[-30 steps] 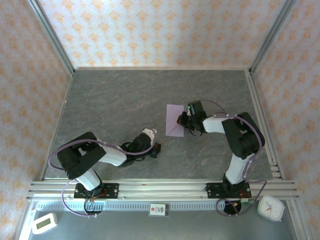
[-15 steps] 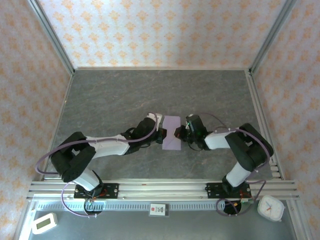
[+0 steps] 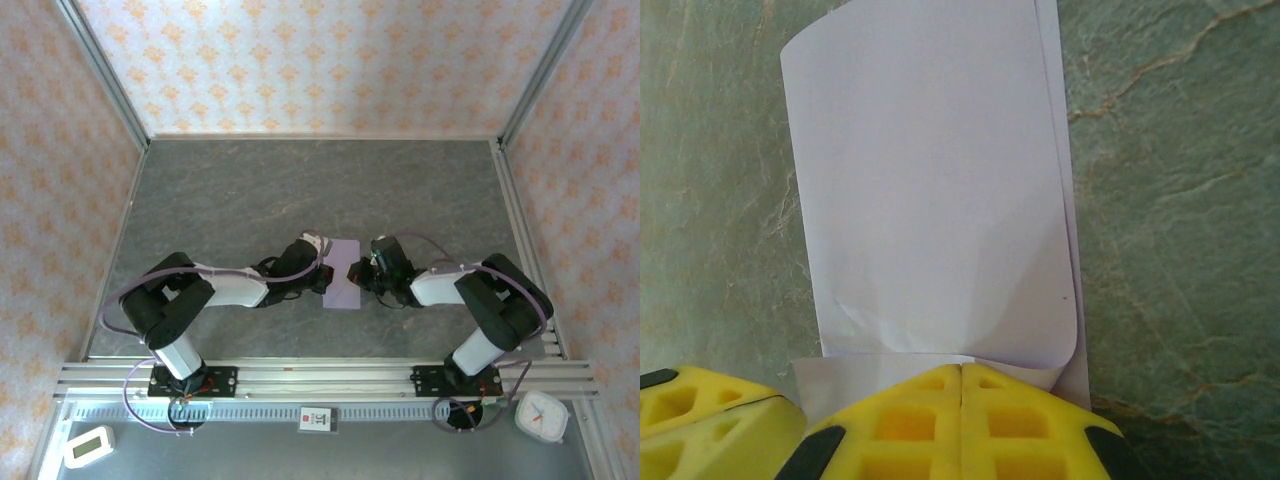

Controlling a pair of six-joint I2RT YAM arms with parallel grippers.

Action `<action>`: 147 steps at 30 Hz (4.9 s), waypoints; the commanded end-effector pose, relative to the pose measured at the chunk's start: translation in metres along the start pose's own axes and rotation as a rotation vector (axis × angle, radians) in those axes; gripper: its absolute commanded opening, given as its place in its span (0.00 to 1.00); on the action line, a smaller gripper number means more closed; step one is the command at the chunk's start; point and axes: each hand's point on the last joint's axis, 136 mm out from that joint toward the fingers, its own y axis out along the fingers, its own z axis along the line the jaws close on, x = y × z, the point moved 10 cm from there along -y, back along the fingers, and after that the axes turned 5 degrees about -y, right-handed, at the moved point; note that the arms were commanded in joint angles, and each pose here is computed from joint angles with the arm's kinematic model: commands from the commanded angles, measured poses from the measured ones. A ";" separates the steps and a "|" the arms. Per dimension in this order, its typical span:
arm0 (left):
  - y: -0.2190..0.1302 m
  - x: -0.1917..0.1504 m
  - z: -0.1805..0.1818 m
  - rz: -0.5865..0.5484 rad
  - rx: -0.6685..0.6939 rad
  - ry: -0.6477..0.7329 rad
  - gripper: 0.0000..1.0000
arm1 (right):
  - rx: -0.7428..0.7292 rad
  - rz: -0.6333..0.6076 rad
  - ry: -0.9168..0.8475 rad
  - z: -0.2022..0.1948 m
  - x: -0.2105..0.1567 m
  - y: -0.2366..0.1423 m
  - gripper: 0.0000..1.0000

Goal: Fold a paper plane with a square sheet of paper (pick it up from the middle)

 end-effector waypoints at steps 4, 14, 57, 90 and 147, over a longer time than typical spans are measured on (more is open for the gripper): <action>0.011 -0.008 0.010 -0.005 0.038 0.008 0.00 | -0.013 0.005 -0.021 0.017 0.006 -0.016 0.00; 0.020 -0.018 0.019 0.018 0.077 -0.002 0.00 | -0.034 -0.091 0.010 0.008 -0.005 -0.054 0.38; 0.017 -0.037 0.038 0.051 0.060 -0.036 0.00 | -0.138 -0.027 0.049 -0.023 0.004 0.005 0.00; 0.019 -0.031 0.038 0.046 0.077 -0.076 0.00 | -0.085 -0.087 0.021 0.000 0.022 -0.030 0.28; 0.020 -0.043 0.055 0.062 0.048 -0.154 0.00 | 0.075 -0.109 -0.069 0.053 0.012 -0.018 0.44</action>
